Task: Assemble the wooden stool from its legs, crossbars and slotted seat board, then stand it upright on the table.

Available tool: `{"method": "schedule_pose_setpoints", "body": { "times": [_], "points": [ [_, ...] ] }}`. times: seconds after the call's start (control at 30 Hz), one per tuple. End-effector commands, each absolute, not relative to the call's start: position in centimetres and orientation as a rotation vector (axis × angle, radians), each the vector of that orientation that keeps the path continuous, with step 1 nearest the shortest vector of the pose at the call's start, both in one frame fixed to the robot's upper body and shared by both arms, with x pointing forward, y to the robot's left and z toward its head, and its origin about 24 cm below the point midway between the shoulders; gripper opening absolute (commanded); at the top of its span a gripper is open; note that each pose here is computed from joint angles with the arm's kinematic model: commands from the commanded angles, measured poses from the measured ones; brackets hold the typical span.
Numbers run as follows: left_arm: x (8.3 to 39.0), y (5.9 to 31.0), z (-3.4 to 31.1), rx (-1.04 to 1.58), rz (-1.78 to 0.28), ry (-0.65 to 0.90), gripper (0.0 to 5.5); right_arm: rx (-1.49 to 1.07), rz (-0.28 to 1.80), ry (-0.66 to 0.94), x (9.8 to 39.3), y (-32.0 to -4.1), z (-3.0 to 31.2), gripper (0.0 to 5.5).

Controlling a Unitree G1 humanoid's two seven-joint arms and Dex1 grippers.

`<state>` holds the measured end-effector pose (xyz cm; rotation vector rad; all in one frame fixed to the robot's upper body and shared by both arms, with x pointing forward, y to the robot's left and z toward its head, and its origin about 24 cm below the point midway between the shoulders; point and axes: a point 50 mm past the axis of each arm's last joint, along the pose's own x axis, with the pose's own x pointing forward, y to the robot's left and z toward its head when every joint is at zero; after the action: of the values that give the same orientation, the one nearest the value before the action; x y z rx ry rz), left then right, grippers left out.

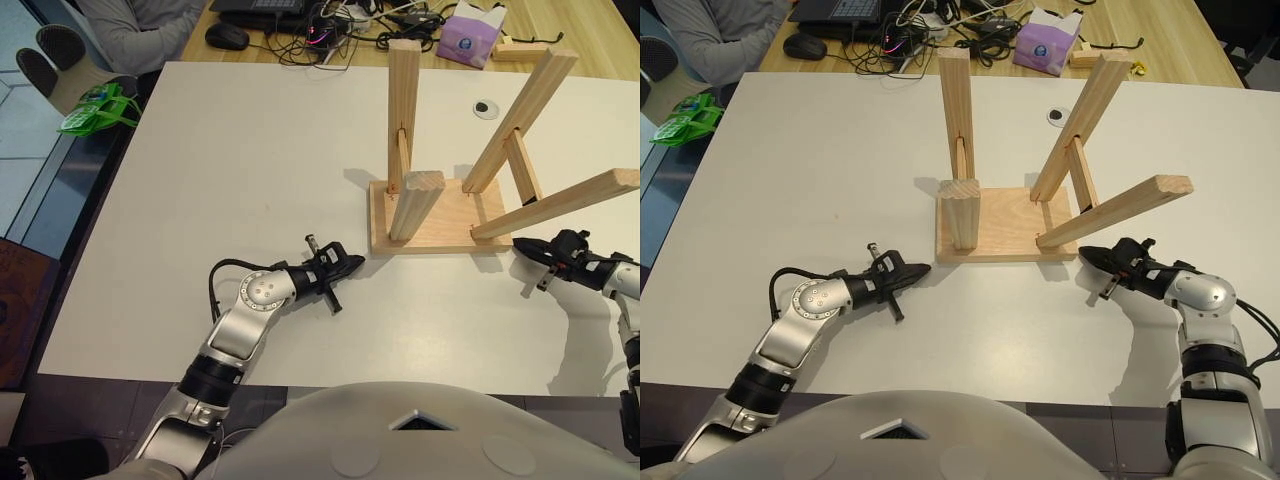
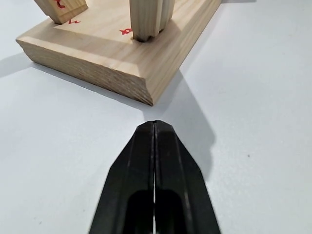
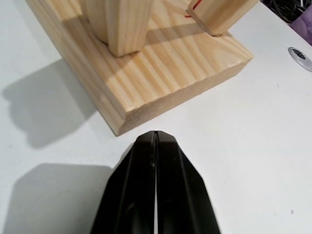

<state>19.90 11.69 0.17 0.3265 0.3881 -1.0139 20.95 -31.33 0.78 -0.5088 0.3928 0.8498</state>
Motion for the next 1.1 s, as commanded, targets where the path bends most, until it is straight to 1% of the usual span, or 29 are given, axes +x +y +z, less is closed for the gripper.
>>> {"method": "schedule_pose_setpoints", "body": {
  "times": [0.03, 0.33, 0.5, 0.73, 0.87, 1.0, 1.1],
  "points": [
    [19.8, 12.4, -1.5, 0.373, -0.961, 0.499, 0.02, -0.494, 0.894, 0.446, 20.2, -30.9, 0.0, 0.00],
    [19.5, 11.9, -1.7, 0.370, -0.966, 0.506, 0.02, -0.483, 0.889, 0.444, 20.1, -30.6, 0.0, 0.00],
    [19.9, 11.5, -1.7, 0.390, -0.937, 0.495, 0.02, -0.483, 0.907, 0.442, 20.0, -30.2, -0.2, 0.00],
    [20.2, 11.0, -1.6, 0.395, -0.924, 0.477, 0.02, -0.489, 0.906, 0.448, 20.2, -30.4, -0.1, 0.00],
    [20.0, 10.5, -1.9, 0.386, -0.947, 0.476, 0.02, -0.482, 0.951, 0.448, 20.6, -29.8, -0.3, 0.00],
    [19.9, 10.3, -1.6, 0.368, -0.967, 0.457, 0.02, -0.467, 0.954, 0.394, 21.5, -29.9, 0.9, 0.00],
    [20.2, 10.4, -1.3, 0.351, -0.965, 0.436, 0.02, -0.454, 0.944, 0.386, 21.9, -30.2, 1.4, 0.00]
  ]
}}
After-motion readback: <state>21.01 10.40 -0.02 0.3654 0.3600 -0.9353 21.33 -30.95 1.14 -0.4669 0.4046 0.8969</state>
